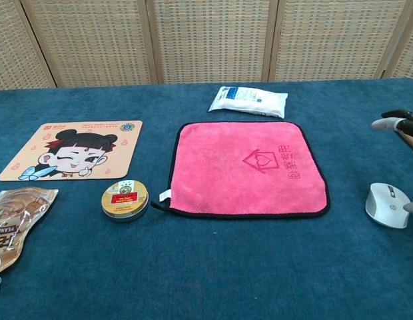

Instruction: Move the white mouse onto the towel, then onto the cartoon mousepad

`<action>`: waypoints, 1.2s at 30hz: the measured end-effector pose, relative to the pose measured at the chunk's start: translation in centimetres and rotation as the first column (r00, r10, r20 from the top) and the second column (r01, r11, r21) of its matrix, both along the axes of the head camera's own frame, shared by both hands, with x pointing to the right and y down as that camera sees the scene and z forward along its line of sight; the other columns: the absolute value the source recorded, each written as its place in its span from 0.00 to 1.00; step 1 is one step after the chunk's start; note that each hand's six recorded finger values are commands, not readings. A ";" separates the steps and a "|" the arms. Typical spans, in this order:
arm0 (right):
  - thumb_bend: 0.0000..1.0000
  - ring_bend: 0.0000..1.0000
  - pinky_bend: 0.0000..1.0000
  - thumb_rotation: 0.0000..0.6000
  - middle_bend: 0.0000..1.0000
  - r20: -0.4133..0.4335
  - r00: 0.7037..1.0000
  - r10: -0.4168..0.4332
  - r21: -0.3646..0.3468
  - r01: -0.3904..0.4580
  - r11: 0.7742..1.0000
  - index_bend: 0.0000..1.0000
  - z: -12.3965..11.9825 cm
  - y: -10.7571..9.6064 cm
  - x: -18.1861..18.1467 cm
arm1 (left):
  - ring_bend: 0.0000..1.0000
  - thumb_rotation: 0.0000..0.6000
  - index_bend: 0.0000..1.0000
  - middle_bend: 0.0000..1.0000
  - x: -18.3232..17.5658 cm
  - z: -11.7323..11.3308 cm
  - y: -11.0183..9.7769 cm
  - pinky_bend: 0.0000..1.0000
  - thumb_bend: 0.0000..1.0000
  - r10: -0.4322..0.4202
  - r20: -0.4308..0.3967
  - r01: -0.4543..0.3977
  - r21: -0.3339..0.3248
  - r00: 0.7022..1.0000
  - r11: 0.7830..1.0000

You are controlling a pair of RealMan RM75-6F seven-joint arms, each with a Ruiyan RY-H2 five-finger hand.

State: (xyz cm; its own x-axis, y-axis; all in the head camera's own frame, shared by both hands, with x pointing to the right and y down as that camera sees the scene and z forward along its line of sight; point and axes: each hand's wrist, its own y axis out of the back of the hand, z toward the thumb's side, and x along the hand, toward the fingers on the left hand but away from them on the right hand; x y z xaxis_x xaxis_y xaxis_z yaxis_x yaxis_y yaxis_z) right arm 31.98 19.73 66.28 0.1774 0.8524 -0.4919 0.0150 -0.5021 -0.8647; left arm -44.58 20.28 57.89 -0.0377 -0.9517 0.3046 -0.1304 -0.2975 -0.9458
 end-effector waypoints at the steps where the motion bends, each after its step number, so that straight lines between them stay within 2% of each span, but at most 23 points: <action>1: 0.05 0.00 0.00 1.00 0.00 -0.008 1.000 0.000 -0.007 0.000 1.000 0.00 0.4 0.0 0.0 | 0.00 1.00 0.00 0.00 0.0 0.0 0.0 0.00 0.00 -0.001 0.001 0.001 0.000 1.000 1.000; 10: 0.05 0.00 0.00 1.00 0.00 -0.041 0.999 0.025 -0.052 -0.027 0.998 0.00 2.7 0.3 0.9 | 0.00 1.00 0.00 0.00 0.0 0.4 -0.1 0.00 0.00 -0.001 0.013 0.001 -0.008 1.000 1.000; 22: 0.05 0.00 0.00 1.00 0.00 -0.050 0.997 0.051 -0.035 -0.053 0.998 0.00 2.2 0.2 2.4 | 0.00 1.00 0.00 0.00 0.5 0.6 0.1 0.00 0.00 0.015 0.023 -0.015 -0.009 1.000 1.000; 36: 0.05 0.00 0.00 1.00 0.00 -0.053 0.998 0.041 -0.055 -0.044 0.998 0.00 3.2 0.3 1.9 | 0.00 1.00 0.00 0.00 0.6 0.6 0.1 0.00 0.00 0.019 0.022 -0.019 -0.006 1.000 1.000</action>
